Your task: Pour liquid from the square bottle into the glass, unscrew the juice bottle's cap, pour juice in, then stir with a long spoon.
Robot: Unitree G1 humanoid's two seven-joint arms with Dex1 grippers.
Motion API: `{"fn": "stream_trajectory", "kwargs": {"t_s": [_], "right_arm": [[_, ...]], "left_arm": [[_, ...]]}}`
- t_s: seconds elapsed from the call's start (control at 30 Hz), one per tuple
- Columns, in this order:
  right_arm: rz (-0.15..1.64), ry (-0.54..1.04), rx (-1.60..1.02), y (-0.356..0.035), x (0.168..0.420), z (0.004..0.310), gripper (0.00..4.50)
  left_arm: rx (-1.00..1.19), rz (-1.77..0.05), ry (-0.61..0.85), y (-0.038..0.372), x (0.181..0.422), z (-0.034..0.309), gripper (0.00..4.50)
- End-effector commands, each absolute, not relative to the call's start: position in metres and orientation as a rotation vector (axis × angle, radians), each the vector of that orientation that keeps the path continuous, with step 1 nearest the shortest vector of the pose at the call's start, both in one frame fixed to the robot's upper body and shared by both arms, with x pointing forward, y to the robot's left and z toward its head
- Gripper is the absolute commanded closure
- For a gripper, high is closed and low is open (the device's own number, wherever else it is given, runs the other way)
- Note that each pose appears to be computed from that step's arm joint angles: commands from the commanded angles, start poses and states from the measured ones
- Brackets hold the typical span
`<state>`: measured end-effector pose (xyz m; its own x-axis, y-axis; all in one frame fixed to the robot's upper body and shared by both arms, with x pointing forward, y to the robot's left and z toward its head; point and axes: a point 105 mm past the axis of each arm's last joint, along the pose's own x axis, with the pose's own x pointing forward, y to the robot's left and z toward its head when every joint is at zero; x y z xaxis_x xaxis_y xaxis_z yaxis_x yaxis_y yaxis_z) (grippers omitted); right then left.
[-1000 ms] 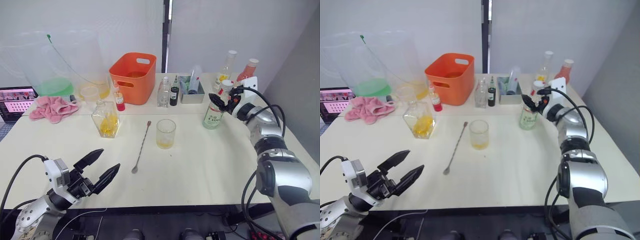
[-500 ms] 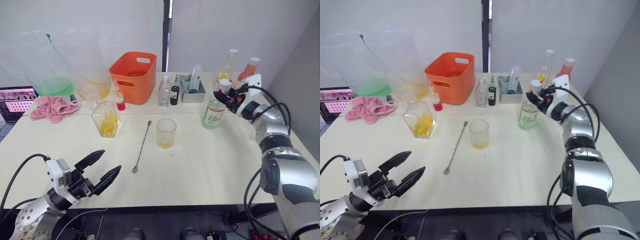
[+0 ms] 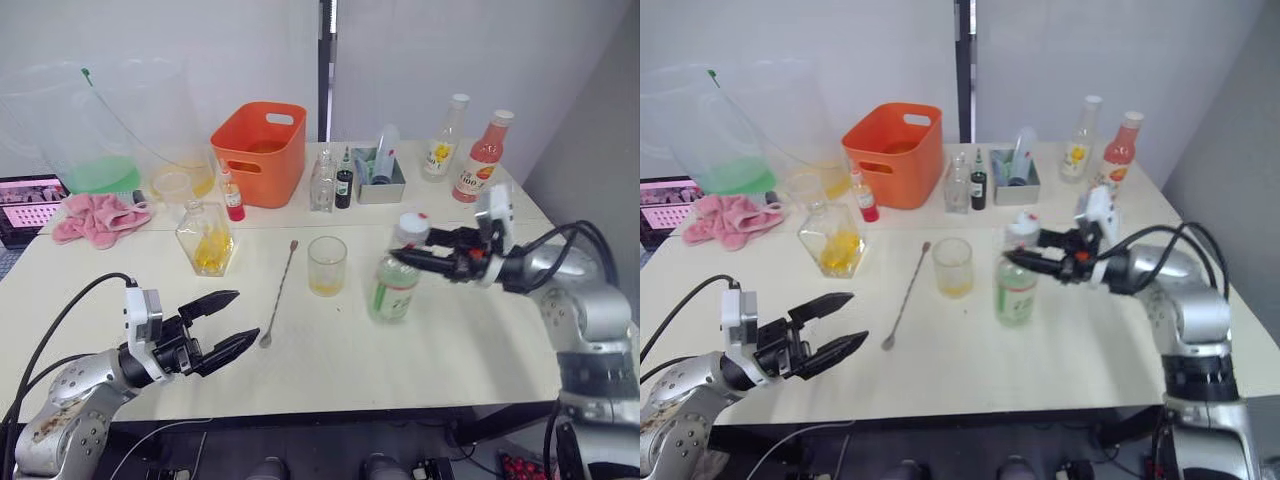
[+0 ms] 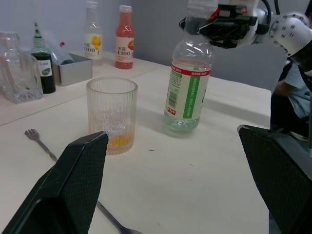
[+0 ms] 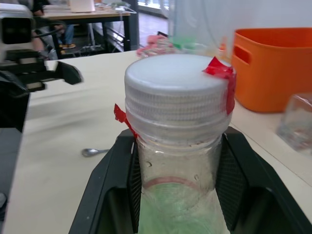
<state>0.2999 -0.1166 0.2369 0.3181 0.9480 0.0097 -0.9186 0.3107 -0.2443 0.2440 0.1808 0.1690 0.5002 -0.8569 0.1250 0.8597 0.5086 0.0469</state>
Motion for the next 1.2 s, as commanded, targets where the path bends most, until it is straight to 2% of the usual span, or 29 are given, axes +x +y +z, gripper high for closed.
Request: {"fn": "stream_trajectory", "kwargs": {"t_s": [0.03, 0.17, 0.5, 0.83, 0.9, 1.07, 1.1, 1.2], "right_arm": [[1.265, -0.243, -0.237, -0.099, 0.280, 0.250, 3.02], [1.277, -0.262, -0.236, -0.081, 0.271, 0.248, 3.02], [1.266, -0.303, -0.225, -0.043, 0.268, 0.239, 3.02], [1.254, -0.208, -0.179, -0.035, 0.275, 0.223, 3.02], [1.263, -0.197, -0.166, -0.034, 0.275, 0.223, 1.99], [1.310, -0.171, -0.194, -0.045, 0.274, 0.223, 0.27], [1.331, -0.147, -0.207, -0.052, 0.274, 0.222, 0.01], [1.448, -0.094, -0.257, -0.076, 0.274, 0.223, 0.01]], "left_arm": [[0.007, -1.064, -0.141, 0.181, 0.245, 0.172, 0.00], [0.052, -1.075, -0.120, 0.182, 0.248, 0.168, 0.00], [0.062, -1.076, -0.119, 0.184, 0.245, 0.169, 0.00], [0.076, -1.079, -0.105, 0.186, 0.238, 0.168, 0.00], [0.079, -1.079, -0.105, 0.186, 0.238, 0.168, 0.00], [0.081, -1.078, -0.113, 0.185, 0.239, 0.169, 0.00], [0.079, -1.079, -0.117, 0.184, 0.238, 0.169, 0.00], [0.079, -1.080, -0.127, 0.184, 0.236, 0.172, 0.00]]}}
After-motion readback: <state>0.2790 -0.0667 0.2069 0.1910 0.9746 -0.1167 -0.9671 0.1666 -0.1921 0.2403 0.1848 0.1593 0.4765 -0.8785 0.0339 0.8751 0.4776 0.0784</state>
